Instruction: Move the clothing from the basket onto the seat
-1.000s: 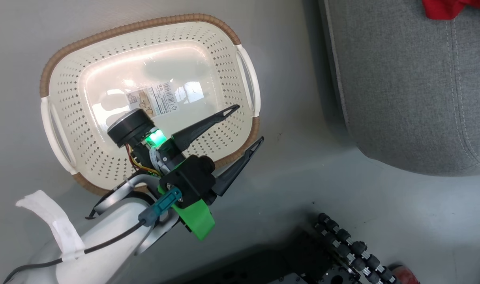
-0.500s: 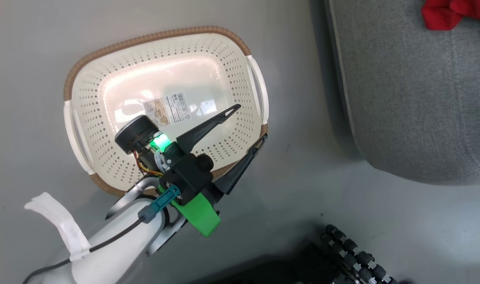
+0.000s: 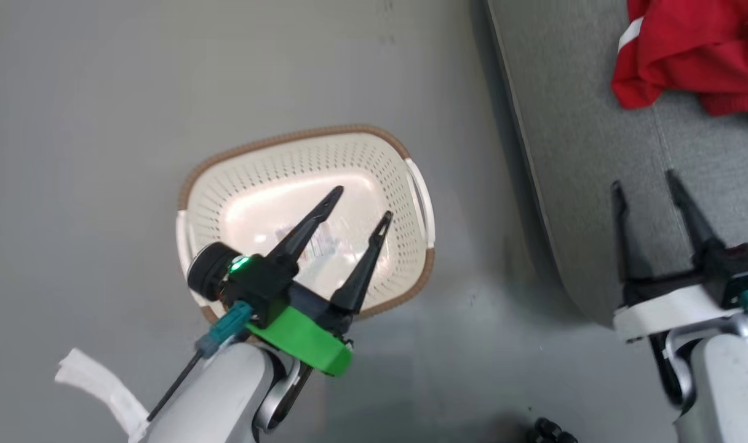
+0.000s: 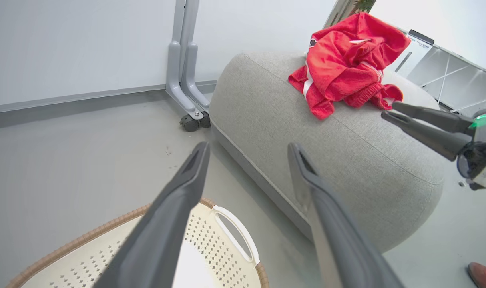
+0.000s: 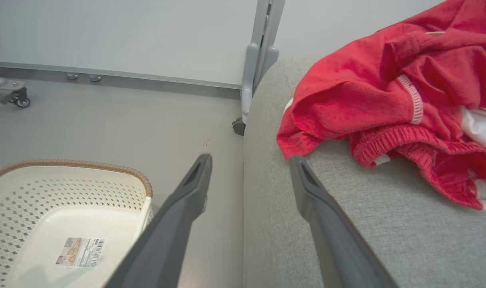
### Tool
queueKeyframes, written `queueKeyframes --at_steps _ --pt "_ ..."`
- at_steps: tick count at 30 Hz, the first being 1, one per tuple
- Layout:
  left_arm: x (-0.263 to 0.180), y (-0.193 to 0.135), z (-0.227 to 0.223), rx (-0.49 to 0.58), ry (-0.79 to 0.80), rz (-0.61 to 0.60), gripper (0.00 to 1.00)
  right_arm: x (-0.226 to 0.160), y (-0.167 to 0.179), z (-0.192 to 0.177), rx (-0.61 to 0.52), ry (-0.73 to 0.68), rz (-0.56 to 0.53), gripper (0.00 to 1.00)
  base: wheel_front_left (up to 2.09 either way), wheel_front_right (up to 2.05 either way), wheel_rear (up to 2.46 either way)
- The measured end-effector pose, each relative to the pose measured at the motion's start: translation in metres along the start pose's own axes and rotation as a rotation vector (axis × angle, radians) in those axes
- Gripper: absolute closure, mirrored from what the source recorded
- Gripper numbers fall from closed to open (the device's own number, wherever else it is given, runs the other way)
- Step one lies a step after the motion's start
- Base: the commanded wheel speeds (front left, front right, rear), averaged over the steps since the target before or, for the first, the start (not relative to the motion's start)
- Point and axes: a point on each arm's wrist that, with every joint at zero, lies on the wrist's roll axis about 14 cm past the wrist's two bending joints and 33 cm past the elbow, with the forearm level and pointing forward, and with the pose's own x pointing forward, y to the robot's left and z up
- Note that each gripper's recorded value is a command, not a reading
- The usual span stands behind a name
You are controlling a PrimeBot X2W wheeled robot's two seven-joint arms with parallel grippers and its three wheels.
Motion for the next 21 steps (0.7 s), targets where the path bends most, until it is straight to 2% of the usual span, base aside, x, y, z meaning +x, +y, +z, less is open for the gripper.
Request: queueKeyframes --at_steps 6,10,15,21 --pt "-0.049 0.026 0.036 -0.026 -0.1 0.255 0.0 -0.021 0.053 0.014 0.097 -0.03 0.126 0.0 0.0 0.0 0.0" --pt "-0.091 0.037 0.051 -0.002 -0.148 0.397 0.0 -0.035 0.081 0.031 0.134 -0.067 0.205 0.0 0.0 0.0 0.0" --pt "-0.143 0.042 0.061 0.059 -0.178 0.533 0.0 -0.055 0.097 0.056 0.171 -0.137 0.246 0.0 0.0 0.0 0.0" --pt "-0.189 0.034 0.082 0.127 -0.255 0.617 0.0 -0.081 0.102 0.089 0.192 -0.245 0.269 0.0 0.0 0.0 0.0"
